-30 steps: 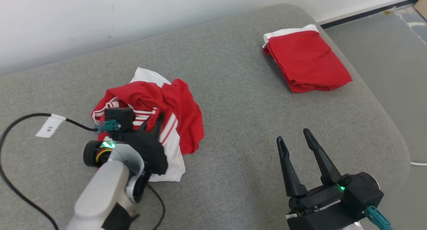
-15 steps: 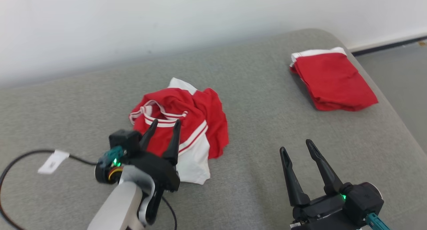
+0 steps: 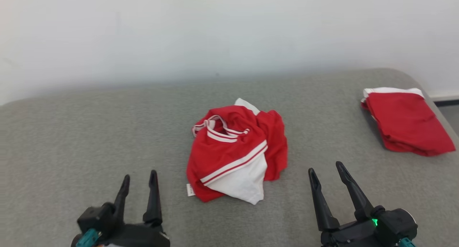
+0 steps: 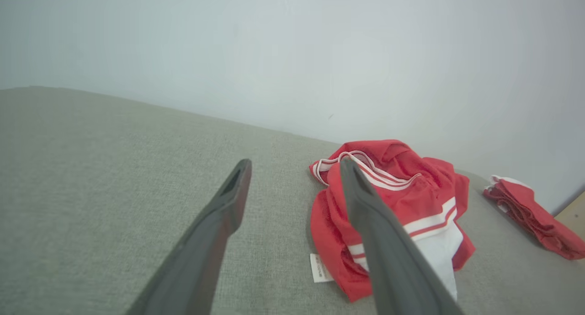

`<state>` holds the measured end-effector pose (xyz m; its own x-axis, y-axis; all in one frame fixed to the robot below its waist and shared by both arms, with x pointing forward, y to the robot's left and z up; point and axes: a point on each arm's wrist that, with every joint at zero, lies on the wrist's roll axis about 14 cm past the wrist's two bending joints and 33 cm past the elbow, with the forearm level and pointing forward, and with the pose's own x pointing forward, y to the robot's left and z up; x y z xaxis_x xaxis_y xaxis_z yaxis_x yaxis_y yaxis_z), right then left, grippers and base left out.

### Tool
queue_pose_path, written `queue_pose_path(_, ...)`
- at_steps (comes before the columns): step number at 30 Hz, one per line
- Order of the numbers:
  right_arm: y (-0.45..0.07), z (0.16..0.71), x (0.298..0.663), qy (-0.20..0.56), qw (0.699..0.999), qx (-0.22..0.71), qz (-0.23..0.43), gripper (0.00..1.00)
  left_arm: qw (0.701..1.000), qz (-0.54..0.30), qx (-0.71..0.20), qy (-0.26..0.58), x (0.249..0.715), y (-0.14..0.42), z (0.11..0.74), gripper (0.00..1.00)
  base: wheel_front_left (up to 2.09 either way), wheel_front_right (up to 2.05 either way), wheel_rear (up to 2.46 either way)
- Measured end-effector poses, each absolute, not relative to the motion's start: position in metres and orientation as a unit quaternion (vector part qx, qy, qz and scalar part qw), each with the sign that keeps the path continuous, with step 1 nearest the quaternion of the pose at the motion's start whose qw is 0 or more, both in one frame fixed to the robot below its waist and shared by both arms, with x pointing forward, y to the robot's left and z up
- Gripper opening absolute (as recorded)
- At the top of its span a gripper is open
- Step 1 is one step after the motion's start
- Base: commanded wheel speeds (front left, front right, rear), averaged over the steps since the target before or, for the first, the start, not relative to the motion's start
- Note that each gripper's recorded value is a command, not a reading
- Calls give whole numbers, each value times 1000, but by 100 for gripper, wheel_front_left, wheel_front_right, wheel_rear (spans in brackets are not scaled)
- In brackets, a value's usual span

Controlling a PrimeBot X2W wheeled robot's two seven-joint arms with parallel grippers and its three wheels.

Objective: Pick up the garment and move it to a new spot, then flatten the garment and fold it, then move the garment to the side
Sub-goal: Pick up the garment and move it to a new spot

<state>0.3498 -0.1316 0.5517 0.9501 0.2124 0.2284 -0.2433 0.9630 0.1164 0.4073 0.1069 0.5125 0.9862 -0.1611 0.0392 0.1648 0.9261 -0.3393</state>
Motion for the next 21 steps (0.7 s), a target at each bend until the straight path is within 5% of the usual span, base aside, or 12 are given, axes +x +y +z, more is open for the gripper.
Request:
queue_pose_path(9,-116,556,349,-114,981,70,139,100,989,-6,-120,-85,362,169,546,100,0,0,0)
queue_pose_path(21,-124,540,330,-93,986,60,125,100,992,-21,-72,-105,324,177,547,100,0,0,0)
